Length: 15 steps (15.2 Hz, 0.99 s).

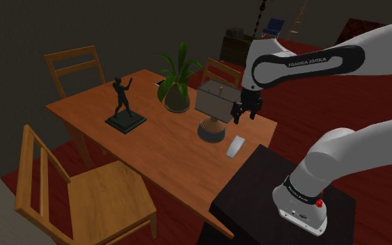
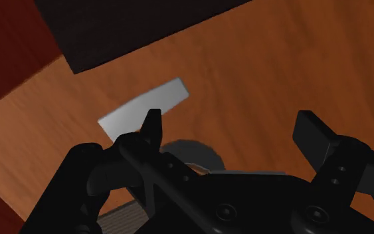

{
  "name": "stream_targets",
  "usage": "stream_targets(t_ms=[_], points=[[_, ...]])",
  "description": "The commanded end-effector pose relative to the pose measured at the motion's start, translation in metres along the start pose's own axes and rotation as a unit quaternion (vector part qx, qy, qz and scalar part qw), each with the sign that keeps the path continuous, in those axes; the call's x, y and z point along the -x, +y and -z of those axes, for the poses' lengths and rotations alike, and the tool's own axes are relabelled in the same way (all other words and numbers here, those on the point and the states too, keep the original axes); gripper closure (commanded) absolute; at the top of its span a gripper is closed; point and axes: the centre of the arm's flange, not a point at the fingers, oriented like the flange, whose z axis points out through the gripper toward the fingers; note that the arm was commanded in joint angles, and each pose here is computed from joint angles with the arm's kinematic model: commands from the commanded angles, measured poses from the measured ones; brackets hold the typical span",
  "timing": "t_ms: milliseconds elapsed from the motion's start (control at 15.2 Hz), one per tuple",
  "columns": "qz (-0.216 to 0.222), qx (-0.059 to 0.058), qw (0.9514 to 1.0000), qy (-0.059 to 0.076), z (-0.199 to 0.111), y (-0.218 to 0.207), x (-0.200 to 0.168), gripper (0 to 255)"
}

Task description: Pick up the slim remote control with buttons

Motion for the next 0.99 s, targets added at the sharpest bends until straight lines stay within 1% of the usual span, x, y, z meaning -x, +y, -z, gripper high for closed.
stream_targets(t_ms=[0, 198, 330, 462, 660, 792, 924], points=[[-0.042, -0.003, 0.9991, 0.005, -0.024, 0.008, -0.013, 0], [-0.102, -0.008, 0.9947, 0.010, -0.057, 0.019, -0.031, 0], [-0.142, -0.011, 0.9897, 0.014, -0.079, 0.028, -0.042, 0], [-0.181, -0.014, 0.9832, 0.018, -0.101, 0.037, -0.052, 0], [-0.240, -0.018, 0.9703, 0.023, -0.133, 0.051, -0.067, 0], [-0.279, -0.021, 0.9597, 0.026, -0.155, 0.062, -0.076, 0], [-0.317, -0.024, 0.9476, 0.030, -0.177, 0.073, -0.085, 0]])
